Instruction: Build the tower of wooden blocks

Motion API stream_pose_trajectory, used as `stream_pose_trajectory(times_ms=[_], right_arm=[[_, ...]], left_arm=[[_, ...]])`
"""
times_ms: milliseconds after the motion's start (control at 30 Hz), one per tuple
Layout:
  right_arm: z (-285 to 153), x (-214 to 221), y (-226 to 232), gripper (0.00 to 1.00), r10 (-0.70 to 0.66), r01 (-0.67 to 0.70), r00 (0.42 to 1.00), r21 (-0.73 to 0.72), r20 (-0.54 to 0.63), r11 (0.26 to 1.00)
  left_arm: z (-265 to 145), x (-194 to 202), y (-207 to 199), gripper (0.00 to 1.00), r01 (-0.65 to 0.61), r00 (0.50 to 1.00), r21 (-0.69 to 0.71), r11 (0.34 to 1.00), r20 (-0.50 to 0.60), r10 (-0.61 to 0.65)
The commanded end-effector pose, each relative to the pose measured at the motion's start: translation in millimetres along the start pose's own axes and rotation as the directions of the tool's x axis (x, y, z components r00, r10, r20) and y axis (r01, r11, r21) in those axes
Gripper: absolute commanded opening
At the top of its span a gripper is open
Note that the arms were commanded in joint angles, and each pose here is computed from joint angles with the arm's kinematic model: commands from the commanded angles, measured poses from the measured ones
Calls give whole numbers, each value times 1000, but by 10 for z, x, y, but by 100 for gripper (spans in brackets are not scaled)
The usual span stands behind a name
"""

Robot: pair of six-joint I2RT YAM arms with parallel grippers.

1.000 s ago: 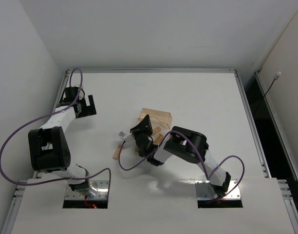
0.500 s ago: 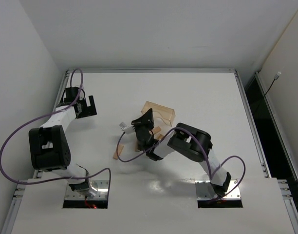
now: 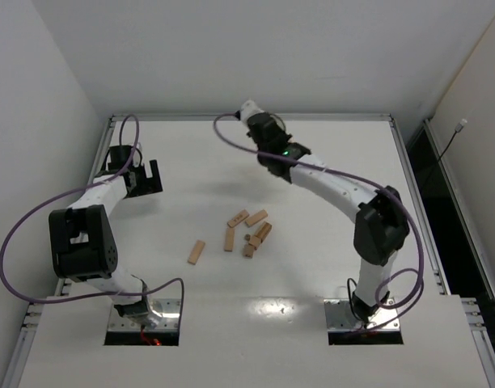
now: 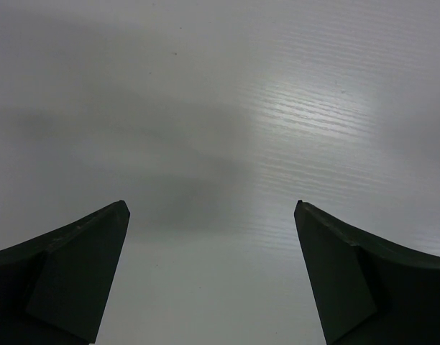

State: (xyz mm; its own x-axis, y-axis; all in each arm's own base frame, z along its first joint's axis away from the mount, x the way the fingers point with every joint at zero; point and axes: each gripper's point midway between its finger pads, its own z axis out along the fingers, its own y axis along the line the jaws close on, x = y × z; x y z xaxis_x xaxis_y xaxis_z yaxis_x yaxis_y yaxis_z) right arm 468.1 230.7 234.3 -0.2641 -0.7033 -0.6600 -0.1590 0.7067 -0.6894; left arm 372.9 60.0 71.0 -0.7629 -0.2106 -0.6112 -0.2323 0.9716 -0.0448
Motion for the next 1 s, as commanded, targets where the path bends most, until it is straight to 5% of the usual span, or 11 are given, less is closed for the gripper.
stream_pose_trajectory(times_ms=[0,200,433,700,967], right_arm=[[71,737,75,0,115,-180,958,-238,-265,954],[680,1542,-545,0,308,-474,820,-270,-482,838],[1233,2288,-1138,0,430,-610,714,-188,-553,770],[1590,2943,-1388,0,492,-675,659,-158,-569,721],[1797,3306,-1448,0,470,-628,664,-91,-582,773]], left_arm=[[-24,-162,-85,100,-22,999,70,997,36,19],[18,-211,-205,100,-35,999,138,990,32,30],[79,-219,-292,100,-62,998,193,979,17,59],[144,-218,-345,100,-77,997,227,971,2,79],[209,-220,-372,100,-65,997,241,968,-13,70]])
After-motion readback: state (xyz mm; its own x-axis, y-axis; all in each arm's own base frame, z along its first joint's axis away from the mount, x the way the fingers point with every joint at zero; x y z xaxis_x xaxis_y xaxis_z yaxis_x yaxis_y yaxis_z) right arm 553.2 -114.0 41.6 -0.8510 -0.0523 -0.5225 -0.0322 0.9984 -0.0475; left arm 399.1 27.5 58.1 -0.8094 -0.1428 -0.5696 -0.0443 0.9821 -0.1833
